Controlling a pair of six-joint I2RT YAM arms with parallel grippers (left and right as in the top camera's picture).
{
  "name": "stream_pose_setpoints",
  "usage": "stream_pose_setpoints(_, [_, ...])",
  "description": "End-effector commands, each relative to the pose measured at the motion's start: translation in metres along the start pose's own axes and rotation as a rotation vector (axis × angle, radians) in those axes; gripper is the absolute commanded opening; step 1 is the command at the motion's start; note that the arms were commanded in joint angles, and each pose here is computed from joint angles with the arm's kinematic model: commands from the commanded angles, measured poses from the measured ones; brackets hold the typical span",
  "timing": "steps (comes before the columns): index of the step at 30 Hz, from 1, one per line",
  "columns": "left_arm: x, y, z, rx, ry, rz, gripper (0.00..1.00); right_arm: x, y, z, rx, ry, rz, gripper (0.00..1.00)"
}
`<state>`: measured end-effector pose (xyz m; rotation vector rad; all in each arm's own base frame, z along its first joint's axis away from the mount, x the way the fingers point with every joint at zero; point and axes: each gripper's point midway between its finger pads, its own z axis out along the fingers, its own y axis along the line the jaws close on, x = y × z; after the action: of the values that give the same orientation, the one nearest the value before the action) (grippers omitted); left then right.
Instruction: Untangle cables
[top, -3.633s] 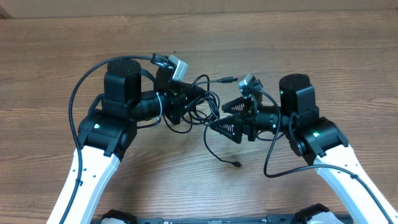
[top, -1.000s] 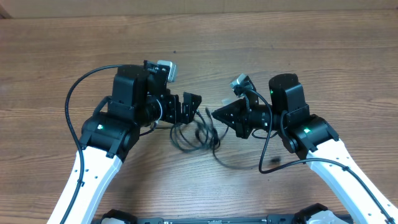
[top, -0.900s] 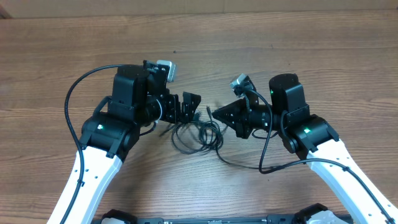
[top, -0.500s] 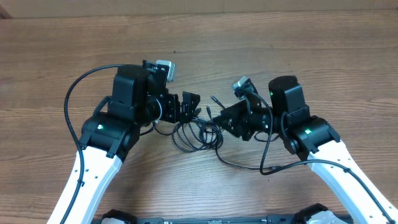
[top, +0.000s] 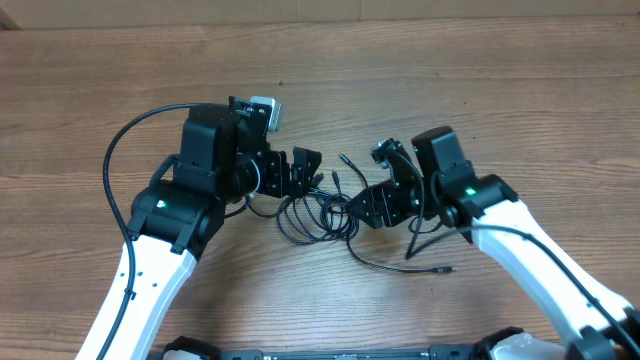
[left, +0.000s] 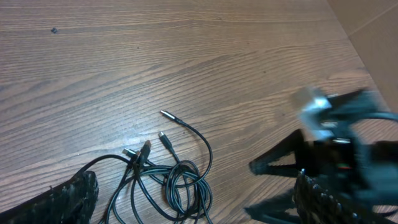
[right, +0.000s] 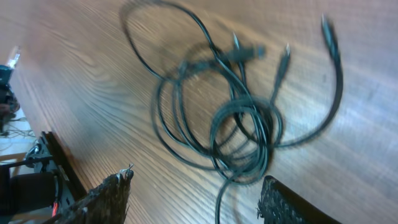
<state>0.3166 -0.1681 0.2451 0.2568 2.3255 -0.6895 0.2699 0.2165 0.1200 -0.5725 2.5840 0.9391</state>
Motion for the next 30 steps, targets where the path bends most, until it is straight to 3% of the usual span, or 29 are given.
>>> stream_pose_setpoints(1, [-0.006,-0.006,-0.005,0.005,-0.019,0.017,1.00,-0.001,-0.007,0.010,0.015,0.032,0.098,0.66])
stream_pose_setpoints(6, [-0.004,-0.005,-0.004,0.003,-0.013,0.015,0.99,0.015,-0.017,0.024,0.026,0.111,0.182,0.67])
stream_pose_setpoints(10, [-0.002,-0.003,0.001,0.000,0.003,0.010,1.00,0.019,-0.022,0.029,0.033,0.132,0.222,0.89])
stream_pose_setpoints(12, [0.000,-0.001,0.003,-0.003,0.013,0.006,1.00,0.019,-0.023,0.030,0.038,0.132,0.223,0.93])
stream_pose_setpoints(30, [0.007,0.007,0.019,-0.017,0.062,-0.011,1.00,0.023,-0.031,0.041,0.035,0.095,0.248,0.93])
